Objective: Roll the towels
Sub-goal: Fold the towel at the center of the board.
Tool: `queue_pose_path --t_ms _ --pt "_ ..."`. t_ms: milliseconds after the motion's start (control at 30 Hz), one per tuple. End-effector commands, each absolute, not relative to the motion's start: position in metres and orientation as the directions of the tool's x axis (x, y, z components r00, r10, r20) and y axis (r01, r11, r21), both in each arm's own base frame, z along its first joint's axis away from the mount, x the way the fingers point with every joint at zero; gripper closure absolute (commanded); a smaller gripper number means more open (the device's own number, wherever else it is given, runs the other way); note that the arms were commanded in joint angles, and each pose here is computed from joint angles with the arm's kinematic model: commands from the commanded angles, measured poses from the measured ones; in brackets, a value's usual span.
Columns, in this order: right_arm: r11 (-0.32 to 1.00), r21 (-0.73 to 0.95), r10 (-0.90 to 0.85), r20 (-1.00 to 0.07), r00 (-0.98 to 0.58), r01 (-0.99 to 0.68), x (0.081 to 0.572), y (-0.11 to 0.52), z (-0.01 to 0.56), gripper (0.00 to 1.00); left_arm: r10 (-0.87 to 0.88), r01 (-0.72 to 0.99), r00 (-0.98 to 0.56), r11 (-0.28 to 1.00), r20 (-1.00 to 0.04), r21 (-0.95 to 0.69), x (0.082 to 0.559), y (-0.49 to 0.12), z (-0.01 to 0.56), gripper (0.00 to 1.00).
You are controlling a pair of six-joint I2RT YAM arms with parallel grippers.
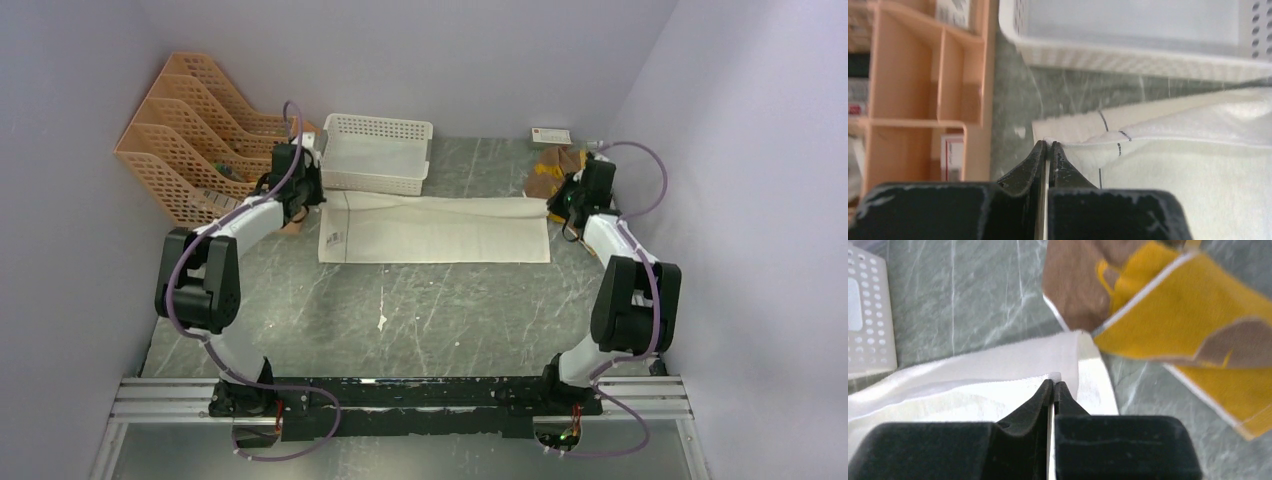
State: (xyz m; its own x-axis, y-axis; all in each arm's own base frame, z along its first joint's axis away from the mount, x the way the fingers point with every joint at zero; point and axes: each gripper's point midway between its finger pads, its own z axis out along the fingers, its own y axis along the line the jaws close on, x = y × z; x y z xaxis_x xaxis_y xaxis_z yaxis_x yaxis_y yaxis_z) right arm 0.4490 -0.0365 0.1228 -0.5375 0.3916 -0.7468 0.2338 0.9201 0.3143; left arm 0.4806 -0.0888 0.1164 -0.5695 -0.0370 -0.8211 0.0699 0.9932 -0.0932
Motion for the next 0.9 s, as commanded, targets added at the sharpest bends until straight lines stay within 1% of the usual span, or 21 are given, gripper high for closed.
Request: queue_pose_path --t_ms 0,67,167,300,333,467,600,733,867 --pt "0.875 0.425 0.483 -0.752 -0.448 0.231 0.428 -0.026 0.126 1.00 -0.118 0.078 -0.529 0.979 -0.840 -0.186 0.460 -0.101 0.113 0.93" --pt "0.862 0.443 0.506 -0.744 -0.436 0.244 0.416 -0.024 0.119 1.00 -0.147 0.053 -0.556 0.976 -0.818 -0.211 0.441 -0.101 0.097 0.93" --pt "0.858 0.428 0.514 -0.736 -0.441 0.285 0.400 -0.027 0.106 1.00 -0.178 0.032 -0.580 0.970 -0.795 -0.241 0.420 -0.104 0.082 0.93" --pt "0.849 0.385 0.523 -0.711 -0.469 0.363 0.386 -0.036 0.088 1.00 -0.172 0.020 -0.613 0.972 -0.771 -0.232 0.403 -0.103 0.060 0.93" --pt "0.838 0.374 0.536 -0.701 -0.471 0.397 0.382 -0.040 0.084 1.00 -0.202 -0.002 -0.621 0.967 -0.757 -0.256 0.399 -0.104 0.056 0.93" --pt "0.809 0.336 0.562 -0.681 -0.469 0.482 0.371 -0.052 0.069 1.00 -0.211 -0.020 -0.635 0.966 -0.743 -0.257 0.389 -0.103 0.045 0.93" --pt "0.770 0.301 0.575 -0.709 -0.407 0.563 0.362 -0.070 0.067 1.00 -0.206 -0.048 -0.637 0.972 -0.743 -0.229 0.381 -0.095 0.040 0.93" --pt "0.752 0.302 0.567 -0.750 -0.342 0.586 0.357 -0.080 0.073 1.00 -0.212 -0.056 -0.632 0.972 -0.745 -0.229 0.380 -0.093 0.042 0.93" --pt "0.743 0.282 0.563 -0.753 -0.339 0.607 0.355 -0.084 0.070 1.00 -0.210 -0.076 -0.633 0.975 -0.745 -0.210 0.378 -0.088 0.042 0.93"
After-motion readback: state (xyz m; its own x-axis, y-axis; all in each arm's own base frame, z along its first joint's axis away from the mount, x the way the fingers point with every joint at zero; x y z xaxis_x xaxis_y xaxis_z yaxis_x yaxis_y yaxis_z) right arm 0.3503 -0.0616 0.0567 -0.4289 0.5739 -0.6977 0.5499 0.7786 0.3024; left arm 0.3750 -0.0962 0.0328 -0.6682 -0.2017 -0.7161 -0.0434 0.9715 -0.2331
